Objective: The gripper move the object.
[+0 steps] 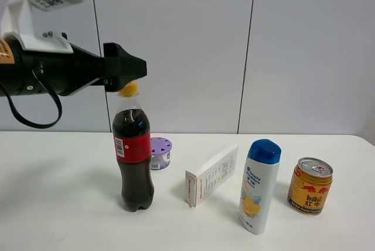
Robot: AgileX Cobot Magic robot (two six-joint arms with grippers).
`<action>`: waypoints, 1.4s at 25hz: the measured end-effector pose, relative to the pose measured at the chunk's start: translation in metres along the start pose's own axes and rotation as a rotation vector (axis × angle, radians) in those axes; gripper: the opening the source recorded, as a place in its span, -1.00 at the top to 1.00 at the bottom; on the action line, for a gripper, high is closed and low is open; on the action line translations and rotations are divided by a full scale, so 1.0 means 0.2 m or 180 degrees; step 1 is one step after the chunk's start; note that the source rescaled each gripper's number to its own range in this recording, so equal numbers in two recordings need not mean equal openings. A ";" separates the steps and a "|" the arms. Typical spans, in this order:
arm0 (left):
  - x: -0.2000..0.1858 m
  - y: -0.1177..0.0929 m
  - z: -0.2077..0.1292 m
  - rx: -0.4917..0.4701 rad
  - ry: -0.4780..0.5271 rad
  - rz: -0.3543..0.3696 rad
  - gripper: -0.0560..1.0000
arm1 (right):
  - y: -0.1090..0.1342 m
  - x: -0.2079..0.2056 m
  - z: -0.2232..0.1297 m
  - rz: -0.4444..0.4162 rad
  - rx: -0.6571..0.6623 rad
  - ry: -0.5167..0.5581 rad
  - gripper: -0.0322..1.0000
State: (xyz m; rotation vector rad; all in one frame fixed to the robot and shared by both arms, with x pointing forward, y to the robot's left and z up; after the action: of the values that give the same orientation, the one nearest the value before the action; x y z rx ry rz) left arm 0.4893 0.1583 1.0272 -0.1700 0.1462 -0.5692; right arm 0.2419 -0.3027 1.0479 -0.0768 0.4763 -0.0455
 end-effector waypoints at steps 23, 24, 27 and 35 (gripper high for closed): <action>-0.31 -0.05 0.68 0.0682 0.0674 0.0672 -1.00 | 0.00 0.00 0.00 0.0000 0.0000 0.0000 -1.00; -0.33 -0.02 0.72 0.0755 0.0729 0.0775 -1.00 | 0.00 0.00 0.00 0.0000 0.0000 0.0000 -1.00; -0.39 0.09 0.78 0.0956 0.0887 0.1170 -1.00 | 0.00 0.00 0.00 0.0000 0.0000 0.0000 -1.00; -0.61 0.44 0.79 0.0625 0.1352 0.2248 -1.00 | 0.00 0.00 0.00 0.0000 0.0000 0.0000 -1.00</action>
State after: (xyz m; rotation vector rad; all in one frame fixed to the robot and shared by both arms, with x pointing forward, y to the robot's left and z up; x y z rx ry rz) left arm 0.4626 0.3159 1.1742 0.1966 0.5356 0.0958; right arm 0.2419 -0.3027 1.0479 -0.0768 0.4763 -0.0455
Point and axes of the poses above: a point on each arm's last joint axis where the gripper is mounted, x pointing out along that axis toward the gripper, y along the wrist's bending axis when the last joint is at zero, z = x × y, the point moved 1 cm from there along x, pointing out along that axis toward the gripper, and after that the axes turned 3 degrees about -x, right-handed, at the moved point
